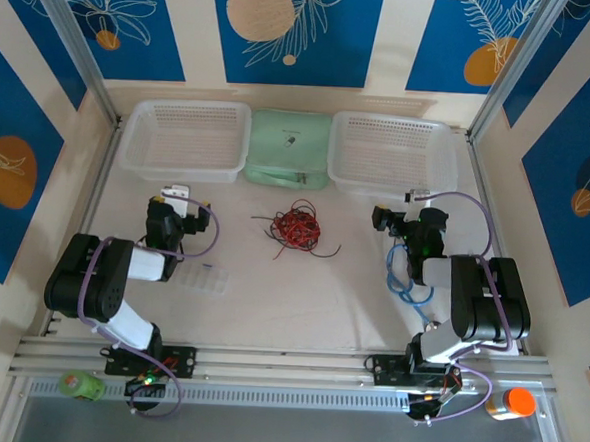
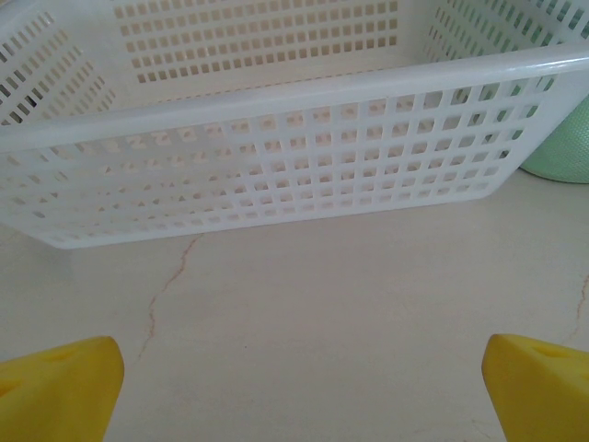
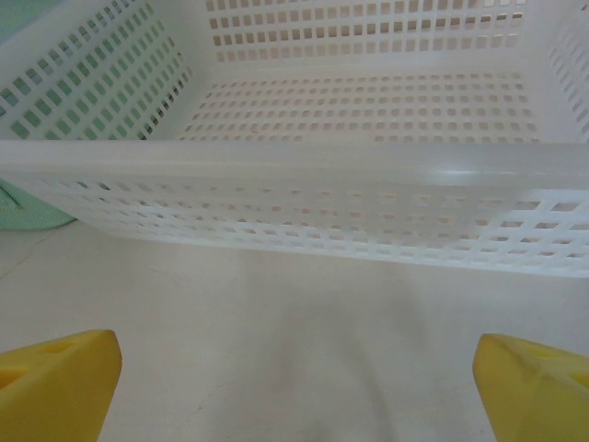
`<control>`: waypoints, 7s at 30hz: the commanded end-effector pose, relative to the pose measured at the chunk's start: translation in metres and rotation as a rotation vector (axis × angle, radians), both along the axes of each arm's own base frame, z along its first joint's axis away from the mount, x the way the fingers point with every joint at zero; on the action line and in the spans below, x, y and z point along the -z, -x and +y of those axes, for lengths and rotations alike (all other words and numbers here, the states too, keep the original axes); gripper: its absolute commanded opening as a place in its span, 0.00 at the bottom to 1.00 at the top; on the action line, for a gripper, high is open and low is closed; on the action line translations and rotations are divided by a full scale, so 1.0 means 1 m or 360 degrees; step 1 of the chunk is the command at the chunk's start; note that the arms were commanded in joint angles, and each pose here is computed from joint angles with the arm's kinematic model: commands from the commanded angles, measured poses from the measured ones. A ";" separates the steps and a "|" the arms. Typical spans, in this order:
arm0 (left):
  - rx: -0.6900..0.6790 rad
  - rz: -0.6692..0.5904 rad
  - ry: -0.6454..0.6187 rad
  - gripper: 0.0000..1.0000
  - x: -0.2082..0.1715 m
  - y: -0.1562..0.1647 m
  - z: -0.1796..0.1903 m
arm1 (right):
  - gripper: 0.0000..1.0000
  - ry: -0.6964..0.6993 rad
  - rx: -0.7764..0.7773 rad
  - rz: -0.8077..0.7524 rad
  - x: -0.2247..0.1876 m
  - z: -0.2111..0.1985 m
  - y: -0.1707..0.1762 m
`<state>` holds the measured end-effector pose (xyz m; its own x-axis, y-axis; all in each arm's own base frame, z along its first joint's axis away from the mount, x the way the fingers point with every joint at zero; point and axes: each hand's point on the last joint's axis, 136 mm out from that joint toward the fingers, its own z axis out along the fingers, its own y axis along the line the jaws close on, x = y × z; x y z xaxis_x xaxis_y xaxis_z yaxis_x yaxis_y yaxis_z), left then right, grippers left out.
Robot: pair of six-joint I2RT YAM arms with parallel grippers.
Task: Untangle the cables
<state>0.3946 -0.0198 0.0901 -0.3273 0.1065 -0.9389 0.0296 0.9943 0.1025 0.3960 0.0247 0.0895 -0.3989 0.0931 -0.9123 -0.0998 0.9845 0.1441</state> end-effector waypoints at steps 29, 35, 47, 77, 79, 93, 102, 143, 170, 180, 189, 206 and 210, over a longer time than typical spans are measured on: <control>0.0081 0.0291 0.0322 1.00 -0.098 0.033 -0.066 | 0.90 0.0167 -0.0228 0.0495 -0.088 0.125 0.065; 0.0456 0.0490 0.0437 1.00 -0.081 0.065 -0.159 | 0.79 -0.0031 -0.0304 0.1031 -0.039 0.192 0.091; 0.0469 0.0719 0.0439 1.00 -0.044 0.064 -0.219 | 0.49 -0.0097 -0.0211 0.1363 0.028 0.226 0.089; 0.0701 0.1386 0.0492 0.34 0.035 0.048 -0.306 | 0.67 -0.0803 -0.0080 0.1339 -0.019 0.169 0.106; 0.0733 0.1388 0.0529 0.15 0.031 0.055 -0.306 | 0.66 -0.0849 -0.0052 0.1359 -0.011 0.175 0.102; 0.0924 0.1030 0.0830 0.00 -0.057 0.080 -0.298 | 0.66 -0.0827 -0.0064 0.1476 0.029 0.223 0.096; 0.0984 0.0851 0.0994 0.15 -0.074 0.089 -0.293 | 0.06 -0.0811 -0.0115 0.1584 0.057 0.231 0.112; 0.0599 0.0922 0.0383 0.09 -0.024 0.070 -0.259 | 0.00 -0.0266 0.0084 0.1401 0.026 0.124 0.140; 0.0977 0.1074 0.0702 0.75 -0.043 0.103 -0.323 | 0.61 -0.0411 0.0043 0.1388 -0.015 0.132 0.146; 0.0933 0.1351 0.0504 0.76 0.012 0.132 -0.330 | 0.70 -0.0593 -0.0128 0.1494 0.004 0.162 0.119; 0.0778 0.1431 0.0476 0.75 0.056 0.148 -0.305 | 0.68 -0.0445 -0.0074 0.1712 0.053 0.173 0.136; 0.0173 0.1187 0.0082 0.52 0.040 0.109 -0.197 | 0.00 -0.0115 0.0213 0.1608 0.044 0.115 0.148; 0.0082 0.1136 0.0102 0.54 0.028 0.100 -0.172 | 0.00 -0.0138 0.0183 0.1603 0.033 0.117 0.156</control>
<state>0.2965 -0.2329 0.0661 -0.8542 0.0723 -0.5149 0.1715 0.9740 -0.1478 0.2574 0.1589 0.0558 -0.9577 0.2337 -0.1680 0.1878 0.9497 0.2505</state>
